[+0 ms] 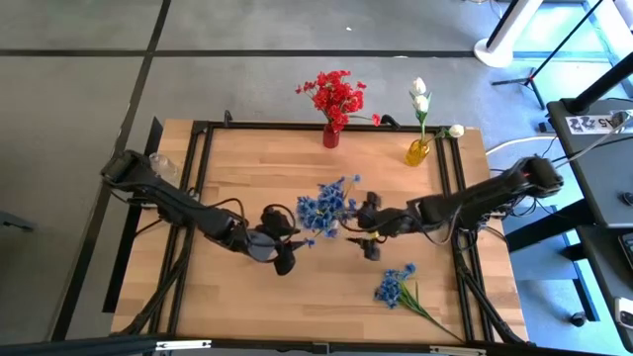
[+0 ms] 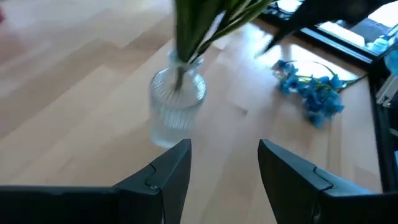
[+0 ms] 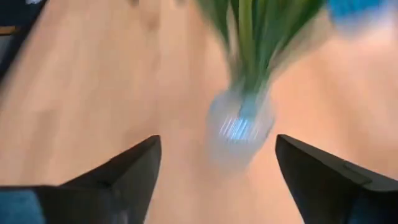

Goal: Sort flowers into vase by color
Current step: Put the blue flower into the transparent vase

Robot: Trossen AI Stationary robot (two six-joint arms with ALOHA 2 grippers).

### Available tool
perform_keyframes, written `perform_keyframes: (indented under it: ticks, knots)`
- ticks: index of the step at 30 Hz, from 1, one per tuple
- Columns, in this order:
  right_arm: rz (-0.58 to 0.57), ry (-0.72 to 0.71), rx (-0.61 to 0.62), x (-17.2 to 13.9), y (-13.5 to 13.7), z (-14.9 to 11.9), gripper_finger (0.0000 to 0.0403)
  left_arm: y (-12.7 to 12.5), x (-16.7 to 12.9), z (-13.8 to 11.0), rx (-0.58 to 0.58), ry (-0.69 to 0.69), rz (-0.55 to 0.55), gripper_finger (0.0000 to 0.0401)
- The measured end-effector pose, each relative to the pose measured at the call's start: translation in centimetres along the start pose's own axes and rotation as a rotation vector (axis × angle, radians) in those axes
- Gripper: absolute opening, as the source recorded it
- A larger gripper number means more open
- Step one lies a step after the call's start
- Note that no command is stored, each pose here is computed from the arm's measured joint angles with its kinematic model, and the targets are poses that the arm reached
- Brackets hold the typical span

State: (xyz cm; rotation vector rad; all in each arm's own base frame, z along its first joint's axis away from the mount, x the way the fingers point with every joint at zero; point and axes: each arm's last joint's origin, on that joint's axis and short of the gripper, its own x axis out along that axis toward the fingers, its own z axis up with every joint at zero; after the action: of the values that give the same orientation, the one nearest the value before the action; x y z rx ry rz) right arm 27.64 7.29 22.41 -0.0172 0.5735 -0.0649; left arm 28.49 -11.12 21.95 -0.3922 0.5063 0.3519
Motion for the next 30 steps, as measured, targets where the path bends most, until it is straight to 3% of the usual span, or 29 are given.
perform_keyframes:
  ticks: [3, 5, 7, 10, 16, 19, 24, 30]
  knots:
    - [0.084, 0.259, 0.230, -2.0, 0.0, 0.9, 0.0330, 0.3, -1.7, -0.2, -0.039, 0.042, 0.025, 0.0181]
    - [0.061, 0.490, 0.384, -3.3, 0.3, 0.3, 0.0334, 0.5, -2.6, -0.6, -0.061, 0.079, 0.045, 0.0181]
    - [0.024, 0.683, 0.447, -4.2, 1.3, -0.9, 0.0334, 0.5, -3.4, -1.0, -0.072, 0.107, 0.056, 0.0181]
    - [0.045, 0.855, 0.478, -5.7, 4.2, -2.6, 0.0335, 0.2, -3.9, -1.5, -0.089, 0.122, 0.054, 0.0181]
    - [0.058, 0.968, 0.602, -7.2, 10.5, -5.5, 0.0335, -0.4, -4.5, -2.3, -0.128, 0.088, 0.060, 0.0181]
    - [0.036, 1.016, 0.575, -7.1, 12.6, -7.3, 0.0335, -0.6, -4.8, -2.4, -0.119, 0.047, 0.074, 0.0181]
    - [-0.034, 1.125, 0.530, -5.1, 14.0, -10.0, 0.0335, -0.5, -4.9, -2.5, -0.101, 0.035, 0.088, 0.0181]
    - [0.005, 1.125, 0.563, -2.1, 14.6, -10.8, 0.0307, -0.5, -4.9, -2.5, -0.106, 0.039, 0.086, 0.0181]
